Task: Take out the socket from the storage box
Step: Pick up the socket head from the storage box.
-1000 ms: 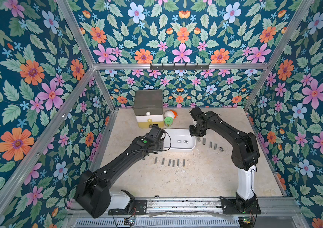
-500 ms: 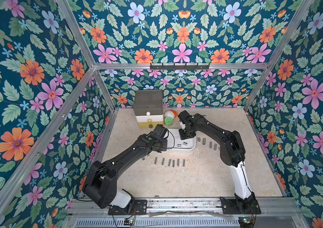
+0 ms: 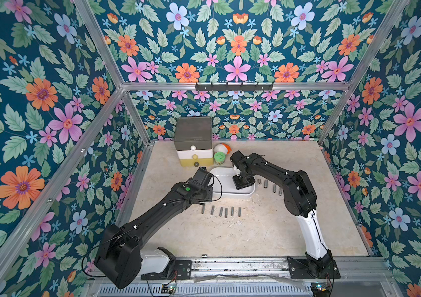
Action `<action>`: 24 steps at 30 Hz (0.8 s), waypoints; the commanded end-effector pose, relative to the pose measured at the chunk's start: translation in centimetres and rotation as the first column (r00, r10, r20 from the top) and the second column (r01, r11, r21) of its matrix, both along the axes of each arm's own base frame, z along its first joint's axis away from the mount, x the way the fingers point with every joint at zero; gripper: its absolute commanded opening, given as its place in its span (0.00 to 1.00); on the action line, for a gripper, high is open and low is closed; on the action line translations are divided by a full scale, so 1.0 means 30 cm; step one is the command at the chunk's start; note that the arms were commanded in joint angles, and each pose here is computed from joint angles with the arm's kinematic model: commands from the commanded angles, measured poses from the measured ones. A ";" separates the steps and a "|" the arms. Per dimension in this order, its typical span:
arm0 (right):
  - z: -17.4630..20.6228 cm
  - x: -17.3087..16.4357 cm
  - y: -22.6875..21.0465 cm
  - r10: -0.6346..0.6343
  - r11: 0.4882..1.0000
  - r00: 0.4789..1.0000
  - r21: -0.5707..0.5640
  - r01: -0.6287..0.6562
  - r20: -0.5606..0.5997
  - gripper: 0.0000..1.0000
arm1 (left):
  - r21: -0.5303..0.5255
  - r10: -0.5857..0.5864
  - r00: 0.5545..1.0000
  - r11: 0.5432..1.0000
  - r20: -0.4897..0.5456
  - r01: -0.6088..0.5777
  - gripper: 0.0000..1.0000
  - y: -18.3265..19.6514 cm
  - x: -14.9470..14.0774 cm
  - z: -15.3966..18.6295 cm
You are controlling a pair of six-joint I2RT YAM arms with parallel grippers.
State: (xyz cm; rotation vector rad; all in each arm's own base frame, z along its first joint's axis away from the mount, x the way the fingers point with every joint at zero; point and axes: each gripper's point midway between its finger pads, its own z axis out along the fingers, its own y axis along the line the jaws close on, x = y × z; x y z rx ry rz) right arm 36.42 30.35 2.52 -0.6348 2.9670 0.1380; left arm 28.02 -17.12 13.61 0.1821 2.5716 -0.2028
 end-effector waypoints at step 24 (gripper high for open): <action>0.176 0.053 0.027 -0.083 0.996 0.990 0.050 0.078 0.111 0.02 | 0.028 0.064 0.997 0.998 0.034 -0.065 0.51 0.080 -0.034 0.017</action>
